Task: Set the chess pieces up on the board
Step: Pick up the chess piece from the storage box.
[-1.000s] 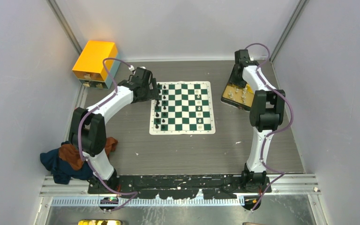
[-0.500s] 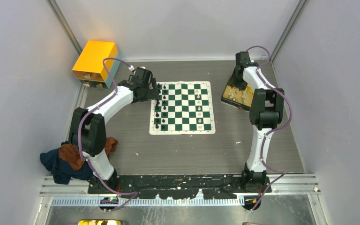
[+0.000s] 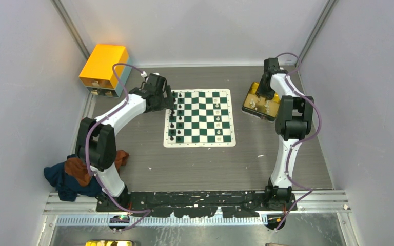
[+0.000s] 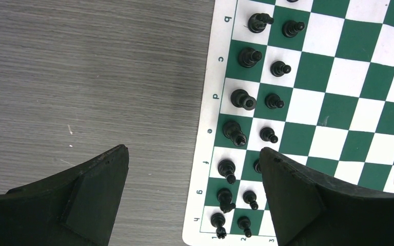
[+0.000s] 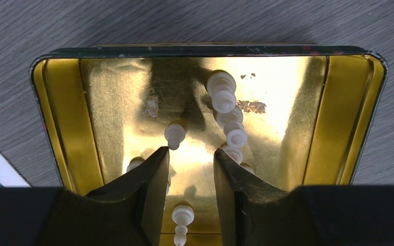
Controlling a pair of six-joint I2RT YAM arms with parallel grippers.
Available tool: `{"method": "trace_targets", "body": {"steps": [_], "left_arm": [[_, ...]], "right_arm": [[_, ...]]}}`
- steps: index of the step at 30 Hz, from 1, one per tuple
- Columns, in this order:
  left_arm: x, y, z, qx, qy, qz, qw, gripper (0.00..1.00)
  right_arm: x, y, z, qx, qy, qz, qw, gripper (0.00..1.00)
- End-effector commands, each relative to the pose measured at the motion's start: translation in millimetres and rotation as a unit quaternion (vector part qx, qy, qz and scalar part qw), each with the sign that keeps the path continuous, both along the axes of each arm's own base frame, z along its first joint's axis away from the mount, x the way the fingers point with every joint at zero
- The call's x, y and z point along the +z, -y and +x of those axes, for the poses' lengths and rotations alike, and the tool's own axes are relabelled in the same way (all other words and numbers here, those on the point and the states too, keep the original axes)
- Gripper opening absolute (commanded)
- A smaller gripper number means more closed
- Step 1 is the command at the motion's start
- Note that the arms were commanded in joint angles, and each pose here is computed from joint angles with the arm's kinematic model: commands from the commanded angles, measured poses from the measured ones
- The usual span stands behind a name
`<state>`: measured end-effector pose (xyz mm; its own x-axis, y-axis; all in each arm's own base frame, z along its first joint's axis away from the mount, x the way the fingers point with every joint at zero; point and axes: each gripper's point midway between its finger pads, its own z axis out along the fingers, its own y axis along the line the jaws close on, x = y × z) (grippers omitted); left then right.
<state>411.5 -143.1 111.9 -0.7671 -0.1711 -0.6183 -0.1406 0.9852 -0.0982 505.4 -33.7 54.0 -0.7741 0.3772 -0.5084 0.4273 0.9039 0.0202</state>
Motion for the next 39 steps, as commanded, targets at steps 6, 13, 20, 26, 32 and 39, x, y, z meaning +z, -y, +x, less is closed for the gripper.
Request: {"method": "trace_targets", "body": {"steps": [6,13,20,26,32,39], "left_arm": [[23,0,11,0.003,0.031,-0.001,1.000,0.99],[23,0,12,0.003,0.031,-0.001,1.000,0.99],[23,0,12,0.002,0.031,0.000,1.000,0.99],[22,0,13,0.002,0.031,0.000,1.000,0.99],[21,2,14,0.002,0.030,-0.002,1.000,0.99],[20,2,15,0.002,0.028,-0.002,1.000,0.98]], "right_arm": [[7,-1,16,0.000,0.026,0.011,1.000,0.42],[6,-1,19,0.001,0.025,0.010,1.000,0.41],[7,-1,24,0.002,0.029,0.011,1.000,0.37],[10,-1,27,0.003,0.032,0.011,0.999,0.36],[7,-1,27,0.004,0.028,0.013,1.000,0.33],[6,-2,25,0.005,0.027,0.016,1.000,0.33]]}}
